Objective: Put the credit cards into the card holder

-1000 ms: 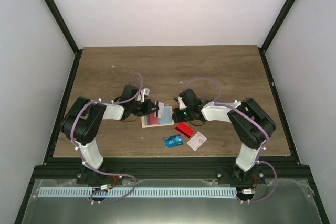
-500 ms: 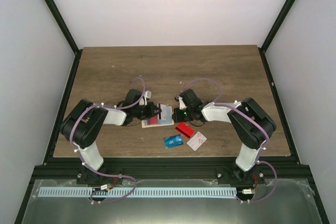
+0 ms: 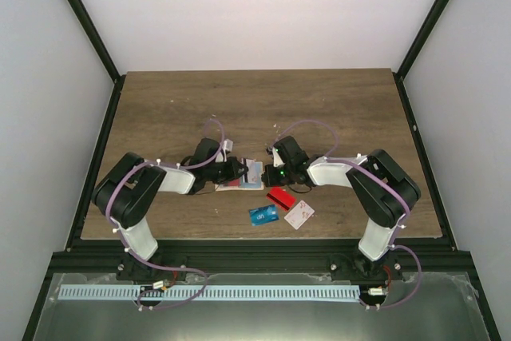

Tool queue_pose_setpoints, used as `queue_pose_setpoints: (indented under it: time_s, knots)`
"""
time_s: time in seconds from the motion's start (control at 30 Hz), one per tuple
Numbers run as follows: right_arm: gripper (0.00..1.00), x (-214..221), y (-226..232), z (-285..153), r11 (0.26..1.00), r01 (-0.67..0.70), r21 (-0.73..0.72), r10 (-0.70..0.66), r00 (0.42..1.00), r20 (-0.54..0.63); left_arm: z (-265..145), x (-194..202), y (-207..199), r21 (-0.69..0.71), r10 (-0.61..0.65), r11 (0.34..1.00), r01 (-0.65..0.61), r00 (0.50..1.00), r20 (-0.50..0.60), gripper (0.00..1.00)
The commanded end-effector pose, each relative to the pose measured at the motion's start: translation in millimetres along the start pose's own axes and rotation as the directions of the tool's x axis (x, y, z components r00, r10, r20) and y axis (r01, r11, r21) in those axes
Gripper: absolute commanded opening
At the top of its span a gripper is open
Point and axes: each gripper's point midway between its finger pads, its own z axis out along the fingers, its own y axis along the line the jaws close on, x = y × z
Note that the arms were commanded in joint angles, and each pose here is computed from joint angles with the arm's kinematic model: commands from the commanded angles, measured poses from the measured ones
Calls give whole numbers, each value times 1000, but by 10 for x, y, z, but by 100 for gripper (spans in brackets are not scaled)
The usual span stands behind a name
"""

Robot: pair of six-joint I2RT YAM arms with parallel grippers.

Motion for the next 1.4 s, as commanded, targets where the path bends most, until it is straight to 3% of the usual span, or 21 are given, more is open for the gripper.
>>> queue_pose_setpoints:
  time_s: [0.0,0.53,0.67,0.97,1.37]
  knots:
    - [1,337,-256,67,996,-37,86,45,995,-94,32,302,114,-30,15,999,-18,995,-96,4]
    - [1,292,-249,27,995,-25,93,33,996,-78,135,381,50,19,138,990,-137,970,-199,5]
    - [1,259,-241,-4,995,-20,99,27,997,-67,152,365,149,-43,135,988,-148,968,-213,6]
    - [1,193,-246,-137,991,-10,130,14,999,-31,62,200,253,-154,127,976,-153,978,-166,9]
    - [1,265,-293,-7,992,-19,124,27,998,-60,-38,150,292,-166,89,980,-113,985,-147,10]
